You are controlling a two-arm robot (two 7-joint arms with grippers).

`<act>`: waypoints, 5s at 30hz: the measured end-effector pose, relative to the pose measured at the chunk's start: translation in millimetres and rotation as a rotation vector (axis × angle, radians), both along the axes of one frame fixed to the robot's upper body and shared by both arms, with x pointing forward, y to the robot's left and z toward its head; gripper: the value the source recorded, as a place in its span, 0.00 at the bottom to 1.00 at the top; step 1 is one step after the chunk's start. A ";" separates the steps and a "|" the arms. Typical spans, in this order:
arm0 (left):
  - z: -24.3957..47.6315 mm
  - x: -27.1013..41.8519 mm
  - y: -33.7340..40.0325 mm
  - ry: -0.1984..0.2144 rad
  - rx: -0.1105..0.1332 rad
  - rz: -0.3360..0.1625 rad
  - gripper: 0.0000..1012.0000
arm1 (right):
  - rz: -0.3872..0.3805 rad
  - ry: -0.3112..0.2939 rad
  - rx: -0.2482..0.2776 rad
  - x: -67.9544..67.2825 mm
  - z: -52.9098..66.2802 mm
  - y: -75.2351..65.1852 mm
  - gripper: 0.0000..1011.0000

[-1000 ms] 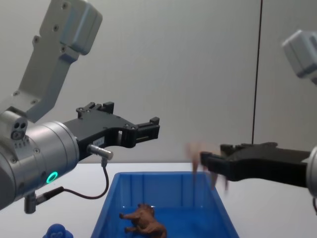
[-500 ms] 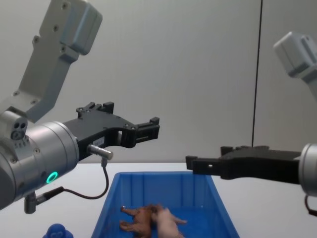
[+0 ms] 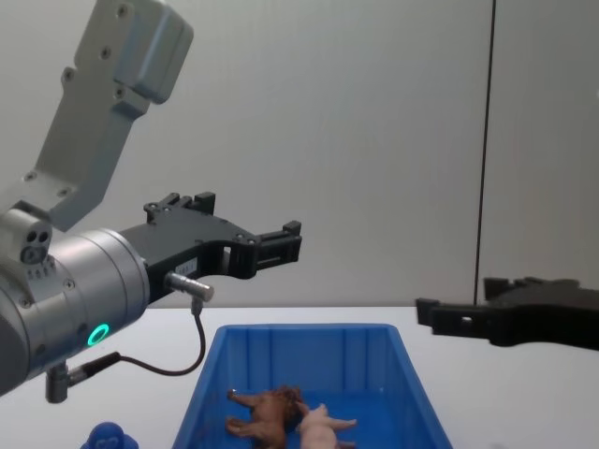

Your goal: Pick up the two dolls from the table and place them into the box.

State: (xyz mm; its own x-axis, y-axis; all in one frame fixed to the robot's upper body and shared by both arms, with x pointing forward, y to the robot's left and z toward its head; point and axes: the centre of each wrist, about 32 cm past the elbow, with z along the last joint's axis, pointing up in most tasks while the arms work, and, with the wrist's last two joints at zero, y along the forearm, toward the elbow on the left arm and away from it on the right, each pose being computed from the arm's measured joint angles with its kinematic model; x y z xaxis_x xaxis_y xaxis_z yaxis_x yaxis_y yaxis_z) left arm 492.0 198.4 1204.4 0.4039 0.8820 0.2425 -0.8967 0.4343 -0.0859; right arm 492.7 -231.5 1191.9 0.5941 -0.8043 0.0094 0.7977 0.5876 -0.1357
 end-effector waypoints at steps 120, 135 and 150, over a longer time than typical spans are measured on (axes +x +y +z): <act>-7.7 15.0 42.7 0.129 0.217 -0.016 0.33 | -0.031 -0.019 -0.019 -10.2 -5.7 -25.5 0.99; 1.1 30.3 -2.3 0.069 0.203 -0.182 0.79 | -0.031 -0.019 -0.019 -10.2 -5.8 -25.5 0.99; 5.7 34.1 -19.1 -0.041 0.182 -0.245 0.99 | -0.031 -0.019 -0.019 -10.2 -5.7 -25.5 0.99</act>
State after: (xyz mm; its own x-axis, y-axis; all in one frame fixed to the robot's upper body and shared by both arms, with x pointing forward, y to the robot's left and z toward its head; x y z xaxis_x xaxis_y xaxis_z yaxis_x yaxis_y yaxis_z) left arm 526.1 179.3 1210.1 0.5863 0.7000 0.4078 -0.7605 0.6490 -0.0206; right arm 482.5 -257.0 1186.2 0.5685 -0.8219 0.0358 0.8179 0.5600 -0.1316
